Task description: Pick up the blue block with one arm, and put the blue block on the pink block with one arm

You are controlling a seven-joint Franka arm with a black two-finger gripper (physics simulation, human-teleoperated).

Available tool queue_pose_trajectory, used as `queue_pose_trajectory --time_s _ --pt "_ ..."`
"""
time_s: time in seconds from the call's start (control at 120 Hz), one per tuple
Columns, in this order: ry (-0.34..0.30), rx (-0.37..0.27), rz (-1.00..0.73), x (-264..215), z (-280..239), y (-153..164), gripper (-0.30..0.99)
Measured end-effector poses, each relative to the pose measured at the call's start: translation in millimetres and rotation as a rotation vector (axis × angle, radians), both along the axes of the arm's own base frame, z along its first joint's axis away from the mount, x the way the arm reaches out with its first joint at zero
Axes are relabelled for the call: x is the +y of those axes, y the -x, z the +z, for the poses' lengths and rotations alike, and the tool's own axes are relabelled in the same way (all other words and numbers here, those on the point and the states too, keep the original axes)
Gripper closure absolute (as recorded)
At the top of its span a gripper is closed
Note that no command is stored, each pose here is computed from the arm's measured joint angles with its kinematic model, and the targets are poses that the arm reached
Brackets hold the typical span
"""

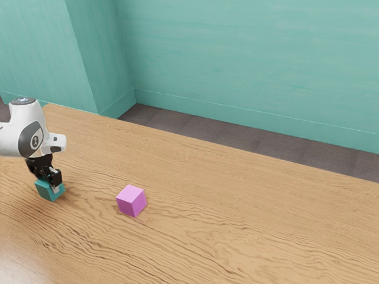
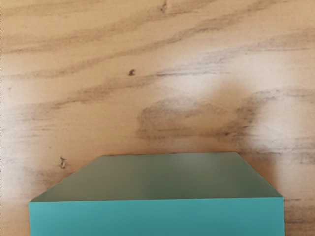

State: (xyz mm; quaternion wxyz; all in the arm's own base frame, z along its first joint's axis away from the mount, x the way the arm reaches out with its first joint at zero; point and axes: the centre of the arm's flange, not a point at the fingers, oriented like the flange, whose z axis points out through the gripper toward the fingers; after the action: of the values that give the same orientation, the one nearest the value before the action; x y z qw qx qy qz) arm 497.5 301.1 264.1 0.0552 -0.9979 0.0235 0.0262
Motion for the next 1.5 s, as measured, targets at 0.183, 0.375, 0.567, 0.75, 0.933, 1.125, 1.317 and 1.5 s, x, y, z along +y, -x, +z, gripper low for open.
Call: queue_pose_trajectory --time_s 0.183,0.375,0.567,0.75,0.933,1.125,1.317,1.5 --pt "-0.001 -0.017 0.005 -4 9 -3 0.35" --pt "0.026 -0.064 0.008 -30 47 -14 0.39" --pt "0.054 -0.118 -0.034 -99 119 -27 0.39" --pt "0.096 -0.110 -0.048 -151 138 -26 0.34" --pt "0.121 -0.076 -0.078 -200 139 -31 0.34" --pt "0.133 -0.047 -0.122 -249 136 -35 0.34" --pt "0.137 -0.022 -0.180 -297 128 -38 0.34" --pt "0.148 0.017 -0.115 -273 96 -42 0.35"
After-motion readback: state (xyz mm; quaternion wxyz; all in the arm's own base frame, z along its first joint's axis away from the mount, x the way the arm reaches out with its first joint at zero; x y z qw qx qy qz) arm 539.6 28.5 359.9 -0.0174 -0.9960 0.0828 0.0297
